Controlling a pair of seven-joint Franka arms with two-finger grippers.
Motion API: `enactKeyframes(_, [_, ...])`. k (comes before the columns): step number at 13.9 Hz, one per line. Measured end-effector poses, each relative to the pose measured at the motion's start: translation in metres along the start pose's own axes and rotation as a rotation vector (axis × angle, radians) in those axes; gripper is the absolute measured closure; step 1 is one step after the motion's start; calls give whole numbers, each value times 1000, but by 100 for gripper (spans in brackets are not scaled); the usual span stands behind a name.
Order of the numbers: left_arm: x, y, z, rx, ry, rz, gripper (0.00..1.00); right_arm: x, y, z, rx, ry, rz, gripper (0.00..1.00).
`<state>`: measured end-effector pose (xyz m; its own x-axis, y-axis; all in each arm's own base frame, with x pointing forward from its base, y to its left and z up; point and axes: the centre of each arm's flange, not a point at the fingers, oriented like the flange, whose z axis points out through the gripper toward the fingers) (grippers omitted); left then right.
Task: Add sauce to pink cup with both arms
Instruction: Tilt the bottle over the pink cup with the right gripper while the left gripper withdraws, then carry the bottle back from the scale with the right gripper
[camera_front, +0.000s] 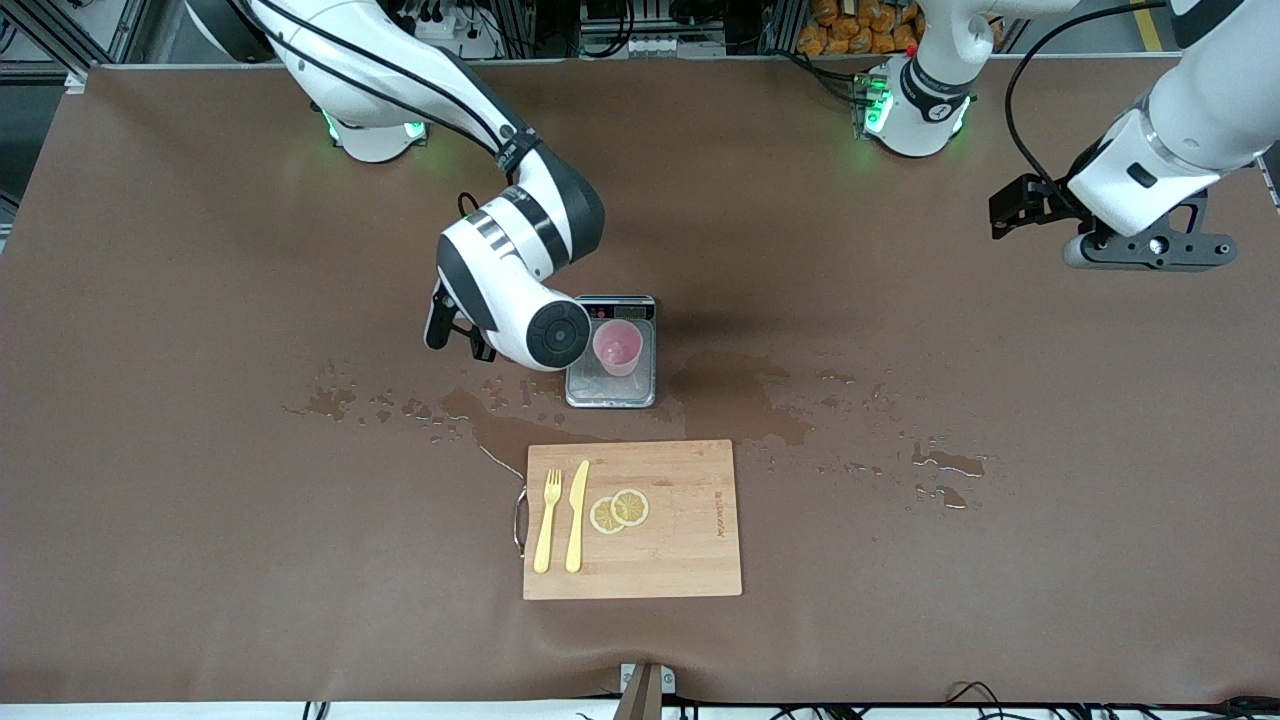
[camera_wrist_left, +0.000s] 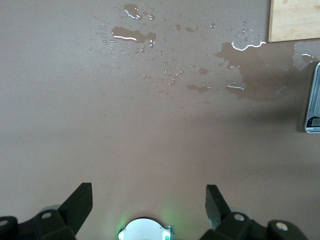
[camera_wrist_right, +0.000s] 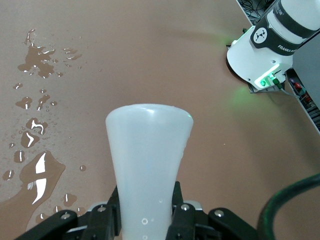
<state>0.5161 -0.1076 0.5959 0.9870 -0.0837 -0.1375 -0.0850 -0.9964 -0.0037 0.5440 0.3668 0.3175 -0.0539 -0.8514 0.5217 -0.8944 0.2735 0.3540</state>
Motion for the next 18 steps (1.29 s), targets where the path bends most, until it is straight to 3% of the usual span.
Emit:
enactKeyframes(3, [0, -1, -6, -2, 14, 8, 0, 7, -6, -2, -3, -11, 4, 60])
enactKeyframes(6, [0, -3, -12, -2, 26, 14, 0, 28, -27, -4, -37, -69, -36, 62])
enactKeyframes(8, [0, -6, -12, -3, 26, 11, 0, 53, -46, -6, -87, -150, -105, 62])
enactKeyframes(12, [1, -12, -17, -5, 36, 21, 0, 138, -92, -9, -155, -381, -253, 62])
enactKeyframes(18, [1, -19, -18, -1, 39, 83, 0, 209, -133, 14, -176, -568, -412, 61])
